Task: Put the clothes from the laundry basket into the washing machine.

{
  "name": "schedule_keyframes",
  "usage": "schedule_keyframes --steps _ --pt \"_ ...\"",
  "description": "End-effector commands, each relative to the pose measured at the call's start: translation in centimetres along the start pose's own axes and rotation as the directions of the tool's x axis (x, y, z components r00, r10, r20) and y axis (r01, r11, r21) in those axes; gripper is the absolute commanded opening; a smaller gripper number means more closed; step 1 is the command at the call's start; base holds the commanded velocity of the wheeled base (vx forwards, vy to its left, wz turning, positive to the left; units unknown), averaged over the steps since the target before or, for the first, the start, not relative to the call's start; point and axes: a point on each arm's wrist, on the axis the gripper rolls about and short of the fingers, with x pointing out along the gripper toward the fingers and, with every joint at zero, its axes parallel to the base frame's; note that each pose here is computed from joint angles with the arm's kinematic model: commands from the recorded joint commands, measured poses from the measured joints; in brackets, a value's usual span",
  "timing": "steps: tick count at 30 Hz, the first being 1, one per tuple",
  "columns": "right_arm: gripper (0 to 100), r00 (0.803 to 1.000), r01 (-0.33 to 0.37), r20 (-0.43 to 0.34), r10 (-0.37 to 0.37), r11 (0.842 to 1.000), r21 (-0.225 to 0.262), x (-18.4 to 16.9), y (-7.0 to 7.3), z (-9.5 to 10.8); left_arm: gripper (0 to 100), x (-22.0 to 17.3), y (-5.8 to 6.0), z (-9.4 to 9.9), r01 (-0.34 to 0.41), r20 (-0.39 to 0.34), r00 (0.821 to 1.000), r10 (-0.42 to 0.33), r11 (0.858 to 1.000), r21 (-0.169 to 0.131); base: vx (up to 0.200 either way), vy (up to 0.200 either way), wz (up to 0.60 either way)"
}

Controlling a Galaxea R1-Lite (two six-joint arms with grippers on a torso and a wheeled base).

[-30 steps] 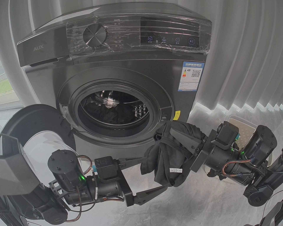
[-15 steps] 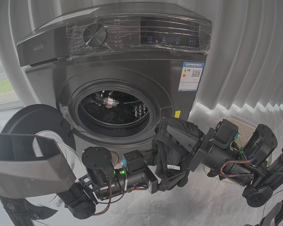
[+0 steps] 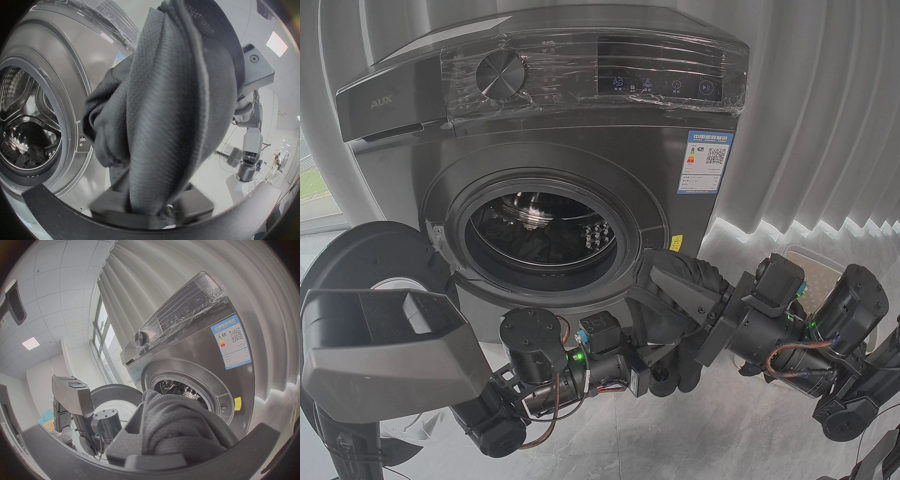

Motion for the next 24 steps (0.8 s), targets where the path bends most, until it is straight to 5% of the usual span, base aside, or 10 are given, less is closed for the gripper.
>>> schedule_keyframes --steps 1,6,16,24 --pt "0 1.0 0.001 0.004 -0.001 1.0 0.0 0.1 -0.1 0.1 0 0.1 0.1 0.1 -0.008 0.009 1.0 0.008 1.0 -0.001 0.0 0.0 0.0" --pt "0 0.999 0.024 0.026 -0.024 1.0 0.002 0.3 -0.5 0.5 0 -0.1 -0.1 0.4 -0.009 0.01 1.0 0.009 1.0 -0.002 0.0 0.0 0.0" --pt "0 0.984 0.164 0.069 -0.163 0.986 -0.007 0.2 -3.7 1.3 0 -2.2 0.4 2.9 -0.046 0.051 0.998 0.045 0.999 0.012 0.0 0.0 0.0" --pt "0 0.986 0.161 0.049 -0.161 0.987 -0.004 0.3 -3.8 0.7 0 -2.3 0.4 3.5 -0.061 0.068 0.996 0.059 0.998 0.019 0.0 0.0 0.0"
